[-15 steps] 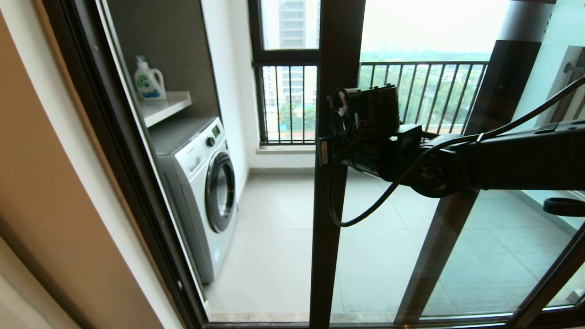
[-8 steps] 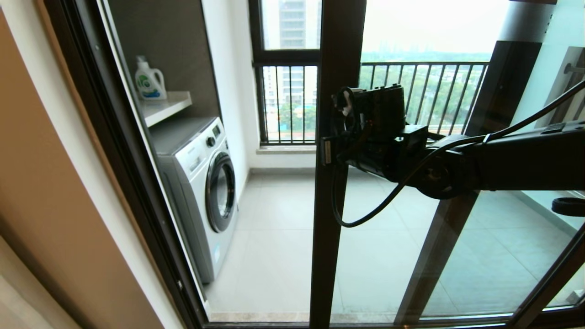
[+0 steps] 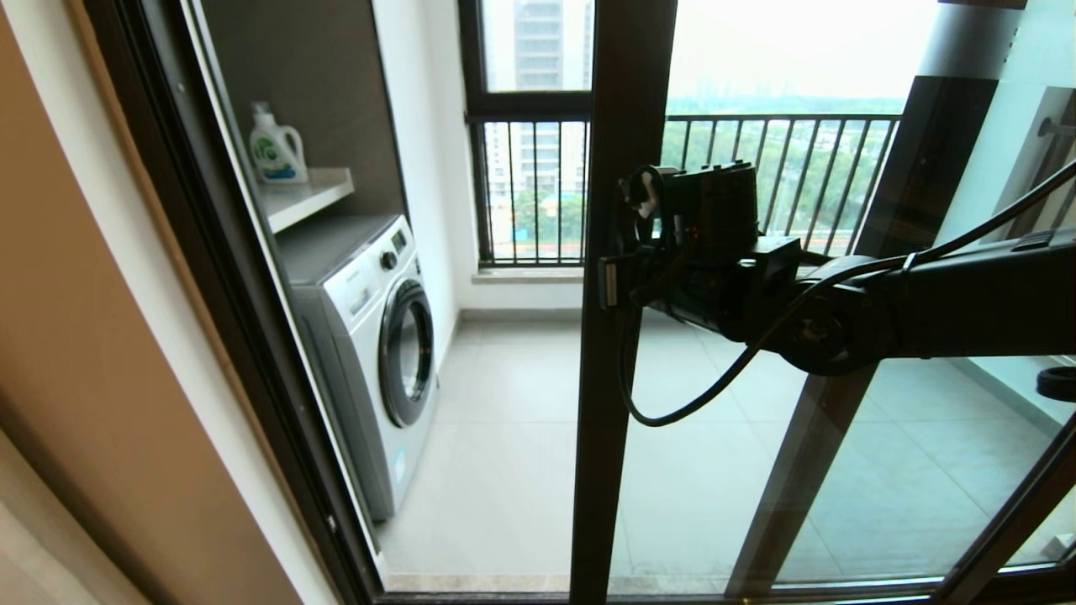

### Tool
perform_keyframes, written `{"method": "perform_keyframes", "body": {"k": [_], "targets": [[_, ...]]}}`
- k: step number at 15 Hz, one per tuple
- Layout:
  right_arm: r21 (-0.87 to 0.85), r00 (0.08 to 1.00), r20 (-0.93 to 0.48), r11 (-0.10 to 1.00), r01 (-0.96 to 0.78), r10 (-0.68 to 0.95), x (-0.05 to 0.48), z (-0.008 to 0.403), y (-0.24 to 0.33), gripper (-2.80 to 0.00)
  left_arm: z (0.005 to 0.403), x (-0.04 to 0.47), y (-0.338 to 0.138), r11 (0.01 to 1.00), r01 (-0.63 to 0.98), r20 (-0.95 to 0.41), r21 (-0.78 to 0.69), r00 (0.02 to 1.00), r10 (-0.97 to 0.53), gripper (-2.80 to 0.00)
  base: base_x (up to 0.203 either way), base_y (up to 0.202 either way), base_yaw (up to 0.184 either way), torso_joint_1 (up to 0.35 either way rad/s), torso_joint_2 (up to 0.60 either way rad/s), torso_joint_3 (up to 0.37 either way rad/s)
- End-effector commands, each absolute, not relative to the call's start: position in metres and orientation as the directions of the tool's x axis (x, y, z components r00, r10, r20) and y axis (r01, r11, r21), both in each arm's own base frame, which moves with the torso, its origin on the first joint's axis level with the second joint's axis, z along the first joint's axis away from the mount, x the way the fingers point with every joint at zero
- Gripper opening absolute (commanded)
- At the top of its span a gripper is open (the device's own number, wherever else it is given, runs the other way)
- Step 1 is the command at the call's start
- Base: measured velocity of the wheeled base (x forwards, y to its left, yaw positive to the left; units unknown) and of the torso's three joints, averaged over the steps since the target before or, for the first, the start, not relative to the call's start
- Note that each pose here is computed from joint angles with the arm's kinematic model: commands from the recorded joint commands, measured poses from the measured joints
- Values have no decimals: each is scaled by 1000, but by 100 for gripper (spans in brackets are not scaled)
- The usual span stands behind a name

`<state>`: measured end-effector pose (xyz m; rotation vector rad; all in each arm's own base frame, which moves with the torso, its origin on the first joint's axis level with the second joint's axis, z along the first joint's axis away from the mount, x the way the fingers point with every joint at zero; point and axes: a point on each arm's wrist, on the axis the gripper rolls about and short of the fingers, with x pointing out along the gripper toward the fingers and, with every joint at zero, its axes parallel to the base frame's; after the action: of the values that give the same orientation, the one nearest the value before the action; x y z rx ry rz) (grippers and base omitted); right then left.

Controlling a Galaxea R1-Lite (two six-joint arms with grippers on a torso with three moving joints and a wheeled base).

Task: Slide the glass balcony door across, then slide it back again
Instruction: Open the slid door

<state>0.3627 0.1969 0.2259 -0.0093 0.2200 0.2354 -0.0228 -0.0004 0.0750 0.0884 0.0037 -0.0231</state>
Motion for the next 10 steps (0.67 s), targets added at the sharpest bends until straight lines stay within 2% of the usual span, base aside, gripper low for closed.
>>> {"method": "perform_keyframes", "body": {"k": [1, 10], "targets": [[19, 955, -205, 976, -216, 215, 363, 230, 192, -280, 75, -23, 0, 996, 23, -5, 89, 1000, -23, -280, 0, 0, 0, 0, 0, 0], [18, 961, -205, 982, -186, 186, 366, 231, 181, -280, 75, -23, 0, 996, 23, -6, 89, 1000, -23, -280, 0, 0, 0, 0, 0, 0]]}}
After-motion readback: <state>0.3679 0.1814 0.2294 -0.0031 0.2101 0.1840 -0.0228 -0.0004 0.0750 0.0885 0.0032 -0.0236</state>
